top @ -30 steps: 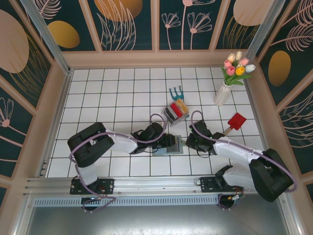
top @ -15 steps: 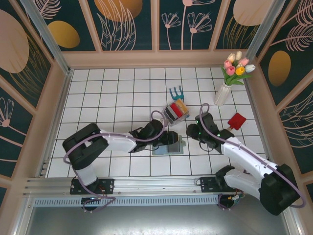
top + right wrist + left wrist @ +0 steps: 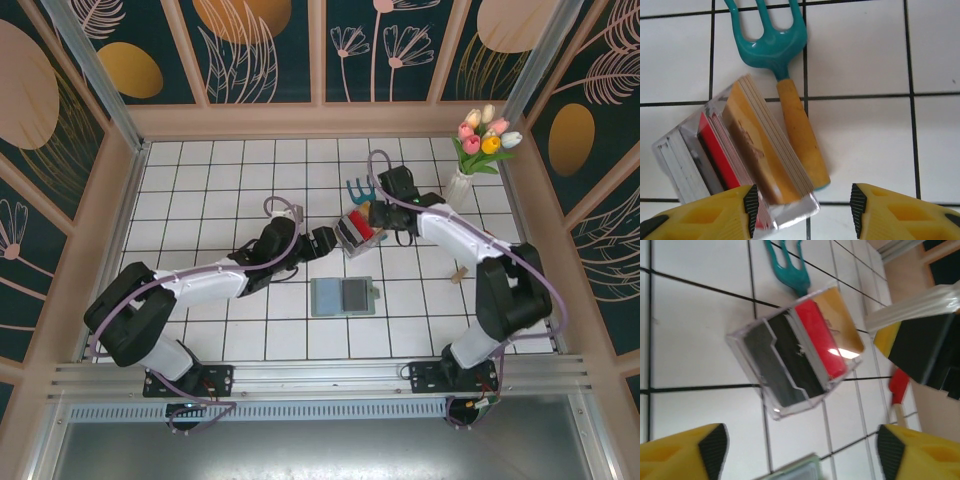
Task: Put the credit cards into the card holder
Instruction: Pick up the credit card from the storage box.
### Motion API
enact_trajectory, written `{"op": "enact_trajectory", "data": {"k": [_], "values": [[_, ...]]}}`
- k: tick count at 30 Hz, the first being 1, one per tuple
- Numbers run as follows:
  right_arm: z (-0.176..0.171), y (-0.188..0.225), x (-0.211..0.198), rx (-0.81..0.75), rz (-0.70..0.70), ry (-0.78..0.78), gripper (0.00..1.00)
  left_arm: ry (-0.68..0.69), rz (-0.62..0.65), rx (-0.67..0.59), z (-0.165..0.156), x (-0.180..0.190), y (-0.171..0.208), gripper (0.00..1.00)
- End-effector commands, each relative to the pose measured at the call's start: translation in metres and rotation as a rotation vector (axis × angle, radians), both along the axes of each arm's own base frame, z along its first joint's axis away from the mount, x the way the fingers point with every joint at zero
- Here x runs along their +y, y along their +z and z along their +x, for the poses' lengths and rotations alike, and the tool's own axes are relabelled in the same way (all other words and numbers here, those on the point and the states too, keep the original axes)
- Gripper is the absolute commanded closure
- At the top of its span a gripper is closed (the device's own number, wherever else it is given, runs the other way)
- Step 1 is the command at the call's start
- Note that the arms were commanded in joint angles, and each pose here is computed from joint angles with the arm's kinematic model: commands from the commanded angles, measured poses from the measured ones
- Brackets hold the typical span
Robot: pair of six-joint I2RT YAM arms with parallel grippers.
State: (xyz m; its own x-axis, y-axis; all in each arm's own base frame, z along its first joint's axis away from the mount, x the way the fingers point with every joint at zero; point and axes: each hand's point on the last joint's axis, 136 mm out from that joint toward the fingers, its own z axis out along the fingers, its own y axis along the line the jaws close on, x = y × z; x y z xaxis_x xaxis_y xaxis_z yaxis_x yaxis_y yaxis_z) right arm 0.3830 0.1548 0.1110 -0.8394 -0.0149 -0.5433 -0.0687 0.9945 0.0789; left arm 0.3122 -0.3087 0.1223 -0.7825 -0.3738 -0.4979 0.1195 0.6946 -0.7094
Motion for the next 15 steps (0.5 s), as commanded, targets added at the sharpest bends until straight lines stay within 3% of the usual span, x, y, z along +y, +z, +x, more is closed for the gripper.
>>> {"op": "enact_trajectory", "data": {"k": [1, 3, 11, 15], "values": [[0.011, 0.0, -0.002, 0.017, -0.107, 0.078, 0.45, 0.075, 0.048, -0.059, 0.013, 0.017, 0.009, 0.06], [0.017, -0.003, 0.0, 0.027, -0.128, 0.096, 0.44, 0.1, 0.052, -0.069, 0.018, 0.021, 0.011, 0.02], [0.024, -0.023, 0.01, 0.082, -0.175, 0.15, 0.44, 0.085, 0.078, -0.086, 0.019, 0.022, 0.011, 0.01], [0.027, -0.03, -0.001, 0.08, -0.261, 0.118, 0.44, 0.075, 0.07, -0.079, 0.017, 0.02, 0.009, 0.02]]}}
